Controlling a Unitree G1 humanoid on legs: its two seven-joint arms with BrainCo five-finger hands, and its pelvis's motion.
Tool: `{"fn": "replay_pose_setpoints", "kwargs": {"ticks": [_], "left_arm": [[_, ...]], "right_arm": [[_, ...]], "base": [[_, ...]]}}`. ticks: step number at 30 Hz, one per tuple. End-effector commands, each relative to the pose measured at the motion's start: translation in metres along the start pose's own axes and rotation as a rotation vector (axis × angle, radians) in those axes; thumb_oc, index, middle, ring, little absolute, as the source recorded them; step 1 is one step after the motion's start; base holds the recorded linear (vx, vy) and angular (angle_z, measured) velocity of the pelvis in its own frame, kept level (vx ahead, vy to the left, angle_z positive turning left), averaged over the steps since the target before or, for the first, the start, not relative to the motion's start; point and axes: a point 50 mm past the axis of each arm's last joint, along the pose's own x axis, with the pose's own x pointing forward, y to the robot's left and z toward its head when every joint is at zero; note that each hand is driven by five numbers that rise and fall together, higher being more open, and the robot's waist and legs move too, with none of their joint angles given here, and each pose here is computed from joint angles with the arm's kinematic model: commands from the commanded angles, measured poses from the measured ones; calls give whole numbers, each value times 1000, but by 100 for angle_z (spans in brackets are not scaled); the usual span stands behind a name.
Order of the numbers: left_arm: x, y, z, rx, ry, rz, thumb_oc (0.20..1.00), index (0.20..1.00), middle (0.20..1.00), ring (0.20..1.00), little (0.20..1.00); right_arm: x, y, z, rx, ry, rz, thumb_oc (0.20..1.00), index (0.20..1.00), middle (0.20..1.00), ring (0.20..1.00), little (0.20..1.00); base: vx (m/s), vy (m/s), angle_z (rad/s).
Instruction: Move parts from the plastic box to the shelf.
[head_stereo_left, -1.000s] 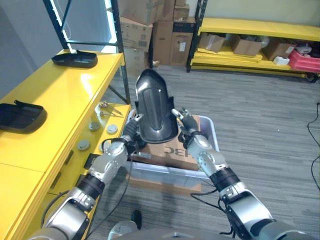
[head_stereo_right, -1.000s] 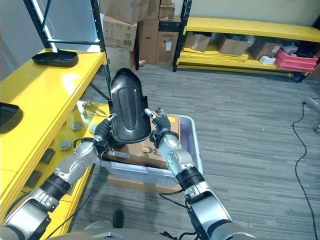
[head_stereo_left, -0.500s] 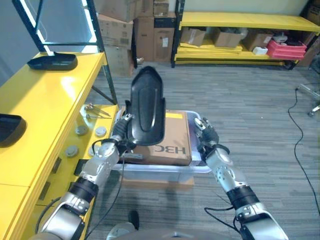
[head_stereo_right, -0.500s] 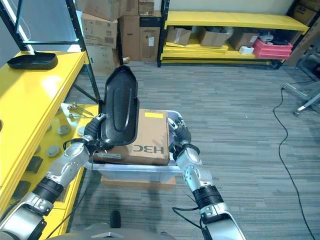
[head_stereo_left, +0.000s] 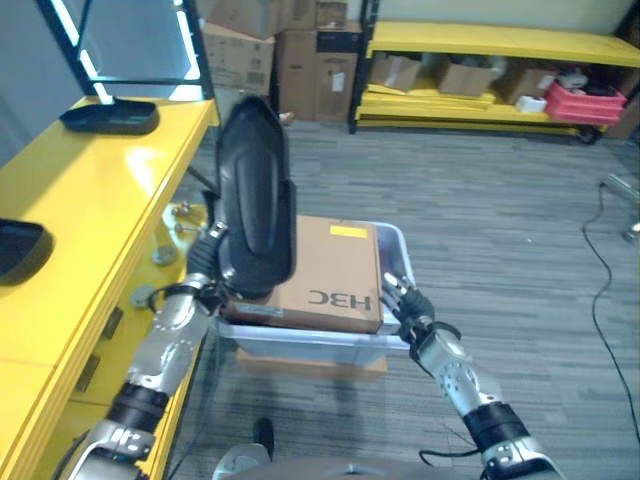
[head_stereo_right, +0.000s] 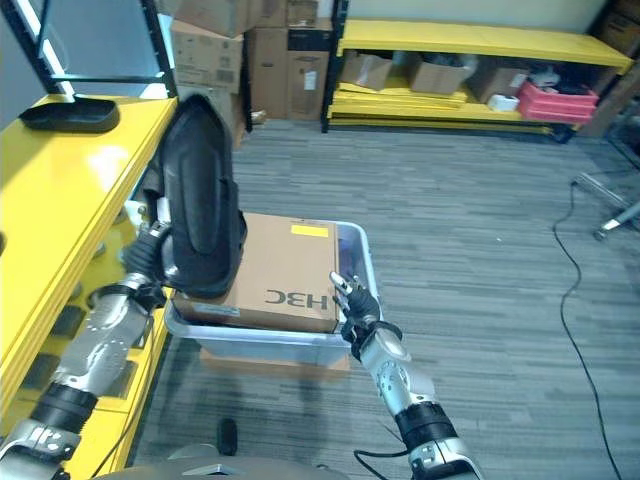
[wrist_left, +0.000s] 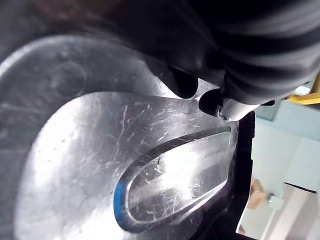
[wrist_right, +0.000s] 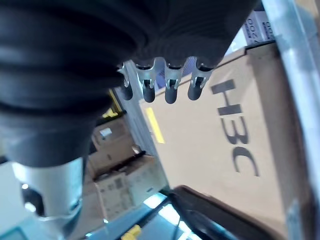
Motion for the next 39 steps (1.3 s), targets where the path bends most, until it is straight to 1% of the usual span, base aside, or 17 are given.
{"fn": "replay_pose_setpoints", "kwargs": {"ticks": [1,4,6,8,9,13,15,18,20,22,26,27,28,31,35,37,39], "left_arm": [[10,5,47,49,-256,9,200,200,200,200,200],[-7,23,65,76,-329,48,200,200,200,200,200],[-15,29,72,80,-352,33,200,200,200,200,200],[-17,30,76,87,-367,21,200,200,200,200,200],[-20,31,82,92,-384,-5,200,200,200,200,200],[-27,31,91,104,-430,-22,200,200,200,200,200],[-34,40,99,128,-457,16,200,200,200,200,200],[-43,51,108,144,-462,37,200,200,200,200,200],[-45,54,109,155,-459,50,200,200,200,200,200],[-46,56,108,184,-449,73,200,200,200,200,200],[-46,57,107,244,-451,116,200,200,200,200,200],[-44,59,109,307,-457,147,200,200,200,200,200],[-44,60,109,323,-451,152,200,200,200,200,200],[-41,60,107,346,-444,147,200,200,200,200,200],[-20,36,96,340,-393,54,200,200,200,200,200],[-17,27,86,333,-365,25,200,200,200,200,200],[-15,21,82,331,-343,27,200,200,200,200,200]], "right_arm": [[0,7,8,-96,-34,61,1000,1000,1000,1000,1000],[-4,4,-17,-174,58,36,1000,1000,1000,1000,1000],[-10,-1,-29,-198,91,10,1000,1000,1000,1000,1000],[-14,-5,-34,-205,104,-14,1000,1000,1000,1000,1000],[-21,-13,-39,-268,116,-49,1000,1000,1000,1000,1000],[-33,-28,-47,-343,166,-84,1000,1000,1000,1000,1000],[-46,-43,-59,-453,263,-71,1000,1000,1000,1000,1000],[-72,-62,-87,-503,394,-69,1000,1000,1000,1000,1000],[-80,-69,-100,-528,458,-81,1000,1000,1000,1000,1000],[-88,-78,-129,-544,562,-118,1000,1000,1000,1000,1000],[-84,-78,-146,-531,635,-166,1000,1000,1000,1000,1000],[-83,-79,-155,-499,668,-200,1000,1000,1000,1000,1000],[-84,-81,-157,-490,678,-213,1000,1000,1000,1000,1000],[-87,-89,-160,-463,691,-234,1000,1000,1000,1000,1000],[-109,-115,-173,-407,776,-282,1000,1000,1000,1000,1000],[-113,-115,-177,-399,816,-284,1000,1000,1000,1000,1000],[-114,-117,-178,-406,850,-267,1000,1000,1000,1000,1000]], "base": [[23,-87,29],[2,-41,39],[-25,-15,43],[-21,9,78],[-20,32,122],[-95,105,151],[4,169,76],[48,153,16],[50,137,12],[62,189,3],[27,159,23],[73,226,14],[10,199,48],[27,-79,106],[311,-410,218],[292,-300,233],[179,-312,106]]}}
